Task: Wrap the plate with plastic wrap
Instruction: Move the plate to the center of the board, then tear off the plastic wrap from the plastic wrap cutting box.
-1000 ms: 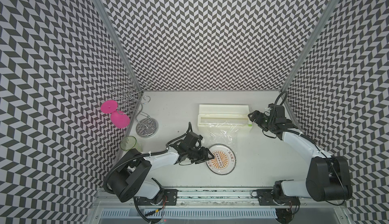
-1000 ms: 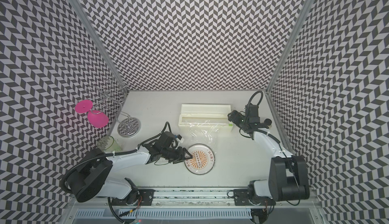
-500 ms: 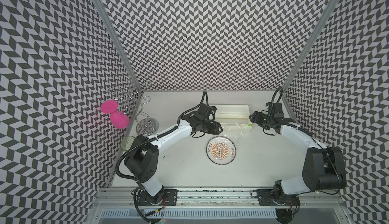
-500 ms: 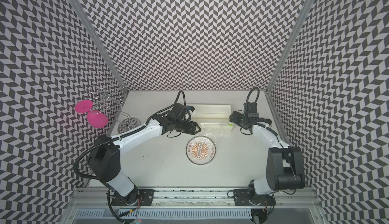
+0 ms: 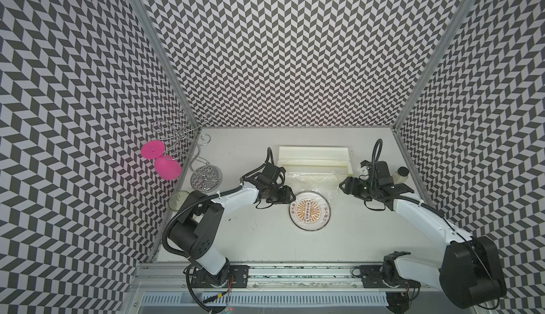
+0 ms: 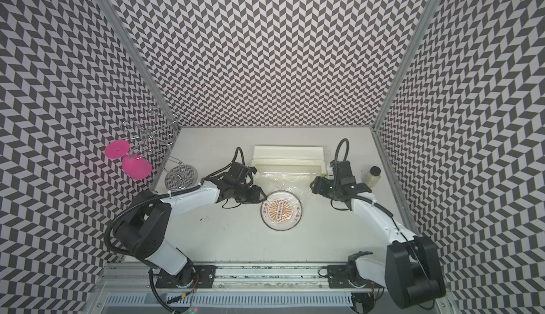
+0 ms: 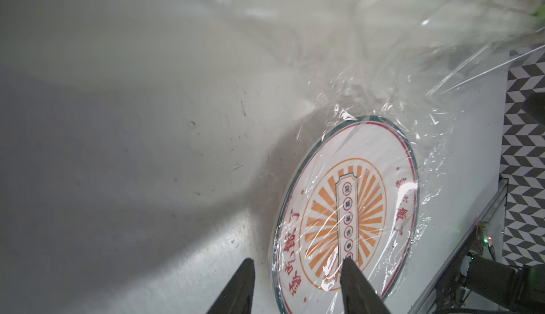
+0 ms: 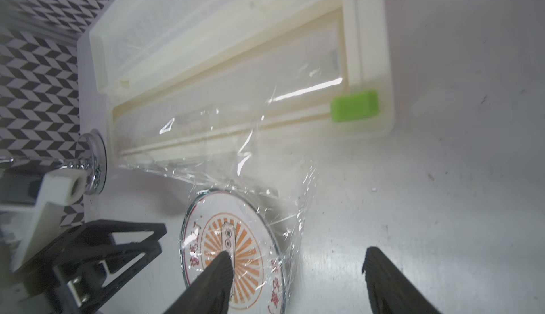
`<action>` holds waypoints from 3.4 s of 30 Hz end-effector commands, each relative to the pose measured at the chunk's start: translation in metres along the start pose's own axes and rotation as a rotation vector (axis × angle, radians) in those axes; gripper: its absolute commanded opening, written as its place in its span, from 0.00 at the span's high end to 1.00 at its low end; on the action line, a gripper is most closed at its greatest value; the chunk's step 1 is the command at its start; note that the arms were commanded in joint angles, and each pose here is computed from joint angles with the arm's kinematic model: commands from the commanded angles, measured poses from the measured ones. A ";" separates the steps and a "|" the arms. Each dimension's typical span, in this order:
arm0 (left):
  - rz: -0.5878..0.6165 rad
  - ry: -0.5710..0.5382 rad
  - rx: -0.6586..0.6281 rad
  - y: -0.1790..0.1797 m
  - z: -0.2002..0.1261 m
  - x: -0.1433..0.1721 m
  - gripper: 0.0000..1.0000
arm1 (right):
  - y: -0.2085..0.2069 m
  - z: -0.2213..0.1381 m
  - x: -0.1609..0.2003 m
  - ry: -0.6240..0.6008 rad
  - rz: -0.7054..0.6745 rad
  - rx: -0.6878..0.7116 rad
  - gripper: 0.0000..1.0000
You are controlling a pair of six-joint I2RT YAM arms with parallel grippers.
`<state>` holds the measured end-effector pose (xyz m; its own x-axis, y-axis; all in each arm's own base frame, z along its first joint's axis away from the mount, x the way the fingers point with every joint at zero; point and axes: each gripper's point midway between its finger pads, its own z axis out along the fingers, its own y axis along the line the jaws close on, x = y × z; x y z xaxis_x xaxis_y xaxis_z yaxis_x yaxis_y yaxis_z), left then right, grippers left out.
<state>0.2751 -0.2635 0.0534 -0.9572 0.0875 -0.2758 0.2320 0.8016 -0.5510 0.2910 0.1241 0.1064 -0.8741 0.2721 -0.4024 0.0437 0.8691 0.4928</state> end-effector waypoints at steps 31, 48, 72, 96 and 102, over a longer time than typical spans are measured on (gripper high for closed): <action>-0.463 0.028 0.209 -0.007 -0.007 0.126 1.00 | 0.044 0.071 0.070 0.282 -0.184 -0.062 0.28; -0.670 -0.050 0.236 0.010 -0.013 0.140 1.00 | 0.021 0.050 0.073 0.266 -0.129 -0.046 0.32; -0.182 -0.149 -0.067 -0.018 -0.072 0.065 0.44 | 0.049 0.039 0.034 0.148 -0.085 -0.135 0.47; 1.130 -0.364 0.137 -0.231 -0.001 -0.143 0.49 | -0.038 0.016 -0.107 -0.106 0.117 0.027 0.44; 1.253 -0.390 0.166 -0.248 0.029 -0.132 0.50 | -0.044 0.025 -0.108 -0.069 0.108 0.001 0.52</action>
<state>0.3539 -0.4665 0.1959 -0.1148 0.5424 -0.8322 0.9462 0.3148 0.0746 0.3810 0.0650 0.1010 -0.8345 0.4173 -0.3597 0.1930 0.8329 0.5186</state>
